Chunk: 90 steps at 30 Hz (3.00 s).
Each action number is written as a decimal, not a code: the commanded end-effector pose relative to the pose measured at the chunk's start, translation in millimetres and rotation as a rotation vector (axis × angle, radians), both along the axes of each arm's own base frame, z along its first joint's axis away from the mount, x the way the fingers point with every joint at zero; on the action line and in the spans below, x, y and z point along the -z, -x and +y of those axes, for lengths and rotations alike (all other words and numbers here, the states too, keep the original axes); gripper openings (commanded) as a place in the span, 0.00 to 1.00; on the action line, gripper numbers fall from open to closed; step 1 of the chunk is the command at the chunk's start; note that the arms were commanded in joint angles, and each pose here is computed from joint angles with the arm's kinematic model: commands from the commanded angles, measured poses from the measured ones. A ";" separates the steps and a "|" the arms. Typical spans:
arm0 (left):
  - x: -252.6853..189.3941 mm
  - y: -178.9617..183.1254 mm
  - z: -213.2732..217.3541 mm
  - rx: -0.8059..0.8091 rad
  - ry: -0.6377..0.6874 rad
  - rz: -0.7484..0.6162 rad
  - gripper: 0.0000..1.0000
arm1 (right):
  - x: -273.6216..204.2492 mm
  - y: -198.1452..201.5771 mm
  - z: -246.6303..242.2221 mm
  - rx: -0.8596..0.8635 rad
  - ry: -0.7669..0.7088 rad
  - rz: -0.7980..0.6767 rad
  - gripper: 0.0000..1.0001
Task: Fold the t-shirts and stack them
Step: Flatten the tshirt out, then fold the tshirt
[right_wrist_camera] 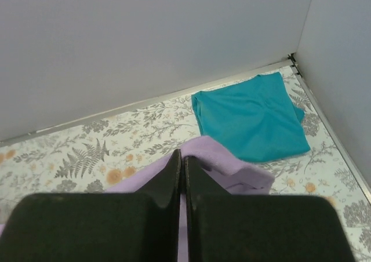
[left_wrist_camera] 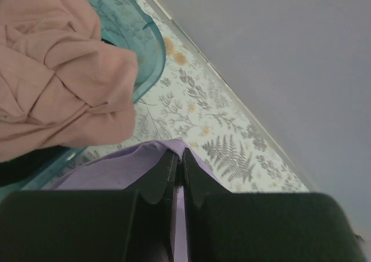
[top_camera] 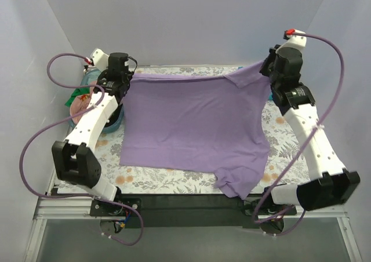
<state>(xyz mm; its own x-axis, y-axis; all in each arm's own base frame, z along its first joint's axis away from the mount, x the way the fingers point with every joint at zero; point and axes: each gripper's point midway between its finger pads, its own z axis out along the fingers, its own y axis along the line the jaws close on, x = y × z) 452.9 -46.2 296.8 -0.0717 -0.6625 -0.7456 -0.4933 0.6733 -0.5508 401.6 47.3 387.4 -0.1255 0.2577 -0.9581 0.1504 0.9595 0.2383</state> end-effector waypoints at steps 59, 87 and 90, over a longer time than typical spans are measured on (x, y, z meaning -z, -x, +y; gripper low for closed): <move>-19.0 75.2 24.7 0.033 0.029 -0.210 0.00 | -13.9 74.5 -26.4 0.010 -0.043 -0.318 0.01; 200.0 -62.1 9.2 0.060 -0.063 0.316 0.00 | 244.3 -56.2 5.8 -0.045 0.057 0.481 0.01; 194.1 -49.1 6.3 0.087 -0.056 0.326 0.00 | 247.1 -23.8 1.4 -0.023 0.033 0.577 0.01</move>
